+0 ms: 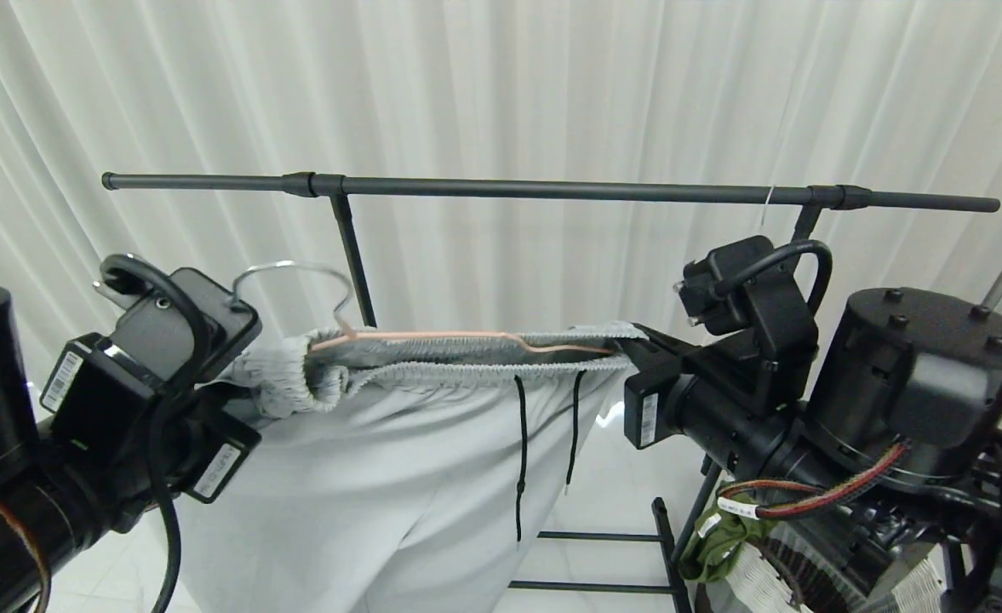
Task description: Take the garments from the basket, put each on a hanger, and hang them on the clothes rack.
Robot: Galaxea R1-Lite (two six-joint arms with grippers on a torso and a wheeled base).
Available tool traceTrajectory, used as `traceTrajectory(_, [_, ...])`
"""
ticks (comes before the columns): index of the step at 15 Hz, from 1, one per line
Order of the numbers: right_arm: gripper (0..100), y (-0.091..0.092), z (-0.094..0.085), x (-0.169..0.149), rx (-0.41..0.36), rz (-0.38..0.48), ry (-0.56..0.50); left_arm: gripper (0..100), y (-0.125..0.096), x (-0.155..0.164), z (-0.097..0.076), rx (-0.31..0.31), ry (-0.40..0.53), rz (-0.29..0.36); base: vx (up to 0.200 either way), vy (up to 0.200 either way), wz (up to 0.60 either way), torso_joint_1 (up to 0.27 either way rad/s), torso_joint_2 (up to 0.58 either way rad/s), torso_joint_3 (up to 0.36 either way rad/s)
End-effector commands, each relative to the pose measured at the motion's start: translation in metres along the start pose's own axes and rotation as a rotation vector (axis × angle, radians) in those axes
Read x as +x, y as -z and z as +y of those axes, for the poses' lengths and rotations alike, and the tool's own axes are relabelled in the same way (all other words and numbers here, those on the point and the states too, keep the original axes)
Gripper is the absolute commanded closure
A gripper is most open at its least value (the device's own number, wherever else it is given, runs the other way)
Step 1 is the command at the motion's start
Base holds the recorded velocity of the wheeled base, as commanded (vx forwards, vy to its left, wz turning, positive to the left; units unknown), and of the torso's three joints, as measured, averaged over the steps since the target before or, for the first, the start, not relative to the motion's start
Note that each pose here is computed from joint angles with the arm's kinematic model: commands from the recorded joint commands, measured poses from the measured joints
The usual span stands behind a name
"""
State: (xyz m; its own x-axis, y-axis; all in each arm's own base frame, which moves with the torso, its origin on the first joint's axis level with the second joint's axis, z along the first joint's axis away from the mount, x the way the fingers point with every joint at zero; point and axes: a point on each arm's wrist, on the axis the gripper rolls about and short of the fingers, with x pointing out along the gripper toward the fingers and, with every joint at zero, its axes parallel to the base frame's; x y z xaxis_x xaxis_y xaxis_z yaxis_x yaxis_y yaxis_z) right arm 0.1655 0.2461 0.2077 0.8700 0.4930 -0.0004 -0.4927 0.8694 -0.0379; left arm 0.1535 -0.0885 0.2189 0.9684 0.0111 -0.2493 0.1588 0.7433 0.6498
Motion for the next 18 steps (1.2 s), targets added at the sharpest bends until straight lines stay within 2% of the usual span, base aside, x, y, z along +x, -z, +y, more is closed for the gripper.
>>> traceTrajectory(1, [100, 0.011, 0.011, 0.006, -0.029, 0.015, -0.024, 100, -0.012, 0.008, -0.008, -0.012, 0.034, -0.015, 0.0, 0.0, 0.0, 0.0, 0.0, 0.0])
traceTrajectory(2, [100, 0.016, 0.014, 0.014, -0.058, -0.011, -0.018, 100, -0.022, 0.008, -0.01, -0.051, 0.049, -0.045, 0.0, 0.0, 0.0, 0.0, 0.0, 0.0])
traceTrajectory(4, [100, 0.021, 0.016, 0.018, -0.086, -0.011, -0.013, 100, -0.031, 0.004, -0.015, -0.093, 0.081, -0.079, 0.0, 0.0, 0.0, 0.0, 0.0, 0.0])
traceTrajectory(5, [100, 0.025, 0.017, 0.021, -0.097, -0.001, -0.012, 100, -0.038, -0.001, -0.022, -0.139, 0.124, -0.114, 0.0, 0.0, 0.0, 0.0, 0.0, 0.0])
traceTrajectory(6, [100, 0.026, 0.018, 0.024, -0.098, 0.0, -0.011, 100, -0.046, -0.009, -0.028, -0.193, 0.169, -0.149, 0.0, 0.0, 0.0, 0.0, 0.0, 0.0])
traceTrajectory(8, [100, 0.026, 0.02, 0.027, -0.098, -0.001, 0.003, 100, -0.052, -0.015, -0.032, -0.239, 0.206, -0.178, 0.0, 0.0, 0.0, 0.0, 0.0, 0.0])
traceTrajectory(11, [100, 0.027, 0.016, 0.029, -0.106, 0.003, 0.023, 100, -0.052, -0.014, -0.029, -0.248, 0.18, -0.166, 0.0, 0.0, 0.0, 0.0, 0.0, 0.0])
traceTrajectory(13, [100, 0.025, 0.014, 0.028, -0.103, -0.003, 0.027, 100, -0.049, -0.006, -0.026, -0.251, 0.051, -0.094, 0.0, 0.0, 0.0, 0.0, 0.0, 0.0])
traceTrajectory(14, [100, 0.024, 0.016, 0.027, -0.102, -0.007, 0.019, 100, -0.05, -0.005, -0.025, -0.257, 0.013, -0.079, 0.0, 0.0, 0.0, 0.0, 0.0, 0.0])
traceTrajectory(16, [100, 0.024, 0.025, 0.024, -0.099, -0.01, -0.013, 100, -0.052, -0.002, -0.027, -0.266, 0.0, -0.07, 0.0, 0.0, 0.0, 0.0, 0.0, 0.0])
traceTrajectory(18, [100, 0.032, 0.042, 0.021, -0.107, 0.006, -0.065, 100, -0.069, 0.0, -0.034, -0.342, 0.025, -0.099, 0.0, 0.0, 0.0, 0.0, 0.0, 0.0])
